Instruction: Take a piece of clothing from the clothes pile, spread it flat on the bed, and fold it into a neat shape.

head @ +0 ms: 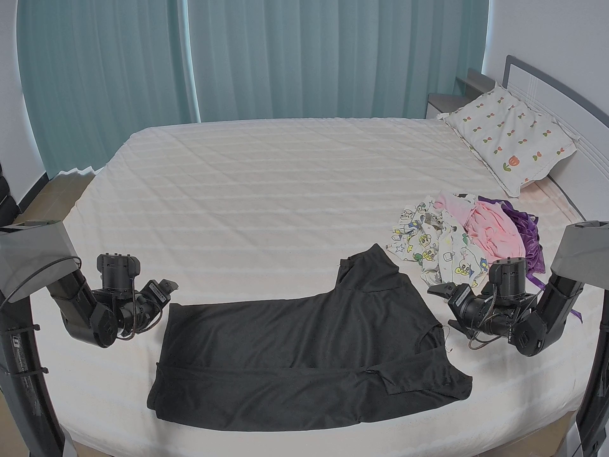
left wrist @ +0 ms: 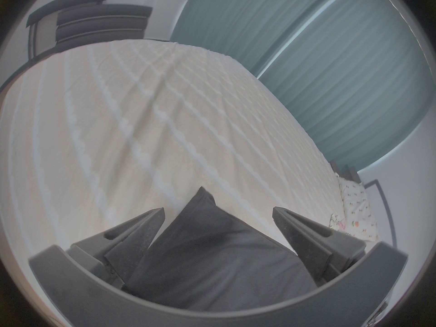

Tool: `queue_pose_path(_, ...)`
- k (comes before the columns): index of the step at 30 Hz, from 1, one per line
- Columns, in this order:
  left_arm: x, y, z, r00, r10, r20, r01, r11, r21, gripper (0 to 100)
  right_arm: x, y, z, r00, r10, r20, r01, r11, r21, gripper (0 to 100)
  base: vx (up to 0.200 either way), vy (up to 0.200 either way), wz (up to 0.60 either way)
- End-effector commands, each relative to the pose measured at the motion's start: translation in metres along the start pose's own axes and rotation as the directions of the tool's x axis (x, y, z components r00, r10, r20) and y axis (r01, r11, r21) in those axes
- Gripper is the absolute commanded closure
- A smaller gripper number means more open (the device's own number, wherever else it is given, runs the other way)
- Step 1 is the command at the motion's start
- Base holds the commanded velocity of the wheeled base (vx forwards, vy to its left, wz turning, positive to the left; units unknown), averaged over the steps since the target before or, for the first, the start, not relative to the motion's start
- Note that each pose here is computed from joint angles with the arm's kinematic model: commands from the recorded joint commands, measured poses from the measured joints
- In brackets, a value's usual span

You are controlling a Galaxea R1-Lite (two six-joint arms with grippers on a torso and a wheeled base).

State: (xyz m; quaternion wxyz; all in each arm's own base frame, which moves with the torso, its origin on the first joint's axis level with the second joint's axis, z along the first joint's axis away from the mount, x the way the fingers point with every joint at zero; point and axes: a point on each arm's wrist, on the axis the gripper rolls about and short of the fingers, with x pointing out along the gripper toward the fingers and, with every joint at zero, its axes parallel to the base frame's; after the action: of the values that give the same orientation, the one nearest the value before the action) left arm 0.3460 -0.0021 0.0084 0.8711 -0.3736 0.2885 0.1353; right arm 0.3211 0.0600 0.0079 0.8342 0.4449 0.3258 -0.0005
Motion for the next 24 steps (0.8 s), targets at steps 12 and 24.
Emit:
queue_pose_path(12,0.059,0.0,-0.009,1.0,-0.014,-0.011,0.016,0.97,0.242,0,0.003,-0.002,-0.006,1.0,-0.011,-0.019,0.011,1.0,-0.007,0,0.0,0.0,0.0)
queue_pose_path(24,0.083,0.001,-0.014,0.999,-0.037,0.009,0.034,0.967,0.252,0,0.008,0.0,-0.015,0.999,-0.018,-0.029,0.017,0.999,-0.035,0,0.0,0.0,0.0)
